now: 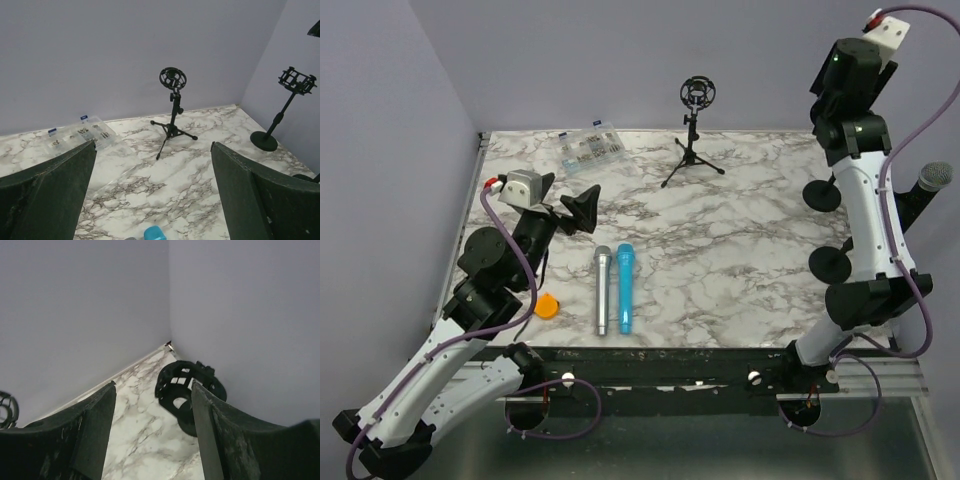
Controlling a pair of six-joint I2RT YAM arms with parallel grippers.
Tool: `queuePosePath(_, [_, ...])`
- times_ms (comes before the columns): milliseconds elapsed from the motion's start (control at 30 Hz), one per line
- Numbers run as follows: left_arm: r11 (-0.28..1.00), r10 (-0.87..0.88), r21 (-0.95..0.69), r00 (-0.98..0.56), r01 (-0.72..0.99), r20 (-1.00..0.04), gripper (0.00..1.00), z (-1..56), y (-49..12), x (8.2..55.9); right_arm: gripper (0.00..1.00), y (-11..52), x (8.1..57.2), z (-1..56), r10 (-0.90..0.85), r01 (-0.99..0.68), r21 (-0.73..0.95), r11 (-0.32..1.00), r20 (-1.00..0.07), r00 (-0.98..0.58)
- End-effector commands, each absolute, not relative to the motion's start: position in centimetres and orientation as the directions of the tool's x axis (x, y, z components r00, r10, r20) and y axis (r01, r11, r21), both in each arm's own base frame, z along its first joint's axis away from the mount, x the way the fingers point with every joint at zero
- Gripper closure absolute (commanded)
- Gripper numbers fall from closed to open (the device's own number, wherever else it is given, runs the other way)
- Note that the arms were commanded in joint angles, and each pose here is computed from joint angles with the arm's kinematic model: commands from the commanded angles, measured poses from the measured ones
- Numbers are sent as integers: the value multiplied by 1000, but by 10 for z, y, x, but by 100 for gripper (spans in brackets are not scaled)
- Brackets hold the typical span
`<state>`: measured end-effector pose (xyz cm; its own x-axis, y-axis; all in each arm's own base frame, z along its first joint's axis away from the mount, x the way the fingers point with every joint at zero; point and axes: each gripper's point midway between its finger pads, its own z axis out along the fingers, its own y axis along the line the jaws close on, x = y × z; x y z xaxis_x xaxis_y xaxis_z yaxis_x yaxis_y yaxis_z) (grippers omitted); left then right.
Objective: Remove the microphone from the stand
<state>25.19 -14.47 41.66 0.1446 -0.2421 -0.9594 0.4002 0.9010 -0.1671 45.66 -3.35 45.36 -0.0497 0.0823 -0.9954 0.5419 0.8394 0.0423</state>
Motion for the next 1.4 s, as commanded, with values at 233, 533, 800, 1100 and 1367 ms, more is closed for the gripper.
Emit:
queuePosePath(233, [823,-292,-213,70,527,-954,4,420,-171,241,52,-100,465,410,93,684,-80,725,-973,-213])
queuePosePath(533, [788,-310,-239,30,568,-950,4,421,-181,237,56,-134,464,382,120,699,-122,705,-950,-287])
queuePosePath(800, [770,-314,-248,11,587,-949,5,420,-187,234,62,-148,482,362,150,683,-116,721,-937,-317])
queuePosePath(1100, [771,-306,-246,2,588,-952,5,417,-190,236,64,-157,484,342,136,703,-174,690,-923,-361])
queuePosePath(1367, [770,-302,-246,-3,589,-953,5,415,-192,236,67,-165,488,329,147,705,-187,684,-911,-384])
